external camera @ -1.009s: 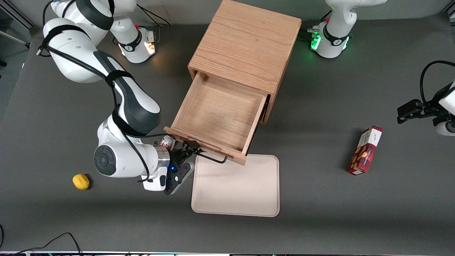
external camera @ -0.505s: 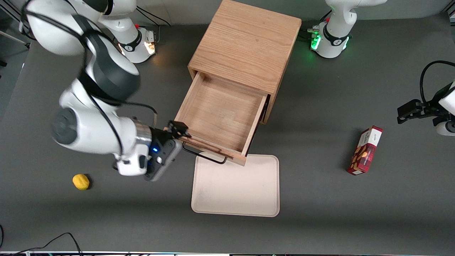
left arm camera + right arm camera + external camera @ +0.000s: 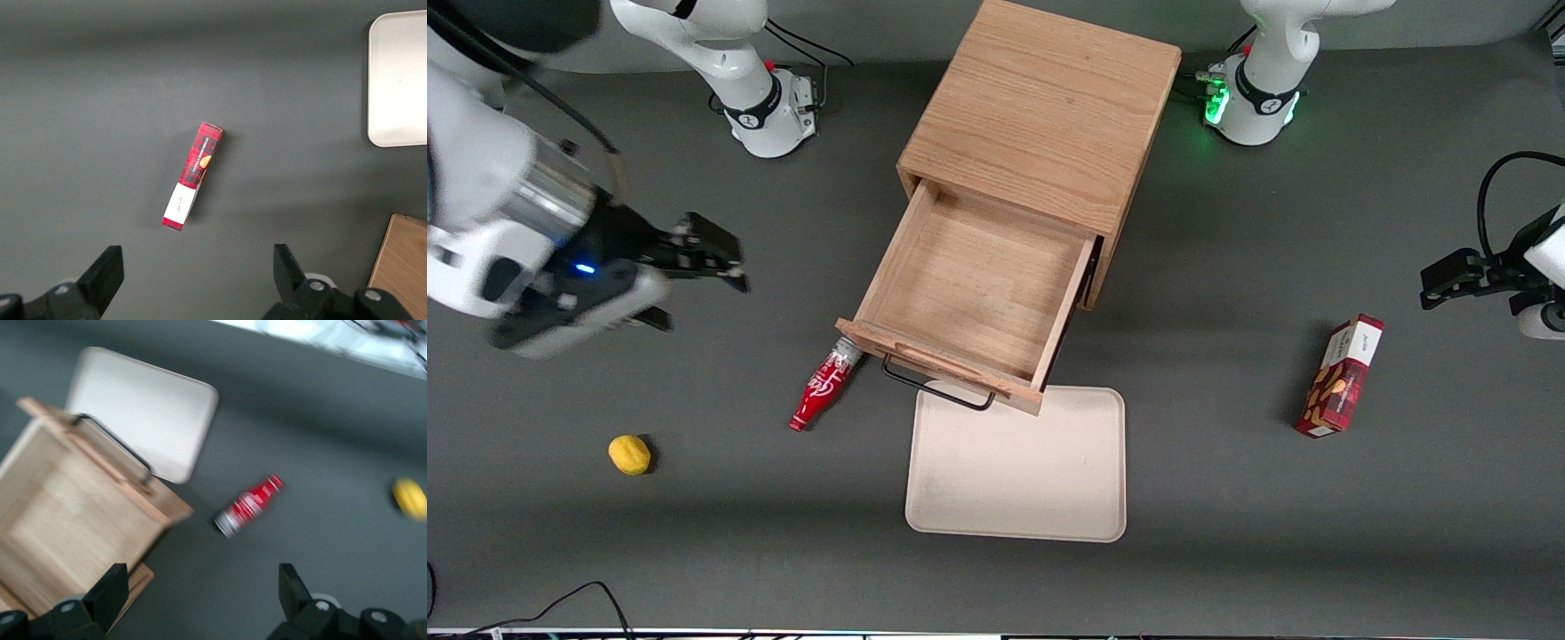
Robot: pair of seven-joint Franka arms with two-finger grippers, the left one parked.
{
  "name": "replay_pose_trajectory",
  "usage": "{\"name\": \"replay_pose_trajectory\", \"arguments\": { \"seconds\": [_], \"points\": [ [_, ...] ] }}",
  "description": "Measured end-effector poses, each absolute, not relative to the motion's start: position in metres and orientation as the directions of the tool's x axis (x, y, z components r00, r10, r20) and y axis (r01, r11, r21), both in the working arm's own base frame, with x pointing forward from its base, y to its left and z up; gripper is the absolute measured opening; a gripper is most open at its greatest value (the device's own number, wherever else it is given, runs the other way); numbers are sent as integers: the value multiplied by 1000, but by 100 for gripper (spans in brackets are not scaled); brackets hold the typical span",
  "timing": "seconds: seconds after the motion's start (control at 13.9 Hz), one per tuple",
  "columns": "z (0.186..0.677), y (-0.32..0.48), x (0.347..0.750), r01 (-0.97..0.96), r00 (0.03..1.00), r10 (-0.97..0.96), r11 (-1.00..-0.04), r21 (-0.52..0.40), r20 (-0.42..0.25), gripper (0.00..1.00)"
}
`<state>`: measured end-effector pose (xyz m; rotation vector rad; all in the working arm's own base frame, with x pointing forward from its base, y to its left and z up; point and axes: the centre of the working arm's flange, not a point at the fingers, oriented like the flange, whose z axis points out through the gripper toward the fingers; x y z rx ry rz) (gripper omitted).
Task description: Open upper drawer
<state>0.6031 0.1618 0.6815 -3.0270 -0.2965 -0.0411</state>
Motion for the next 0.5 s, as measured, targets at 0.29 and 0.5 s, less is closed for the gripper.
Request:
{"name": "replay_pose_trajectory", "arguments": {
  "seconds": [0.29,0.5],
  "points": [
    [679,71,567,-77,987,-80,-997,29,-142,100],
    [657,28,525,-217,965,-217,-976,13,-147,100]
  ]
}}
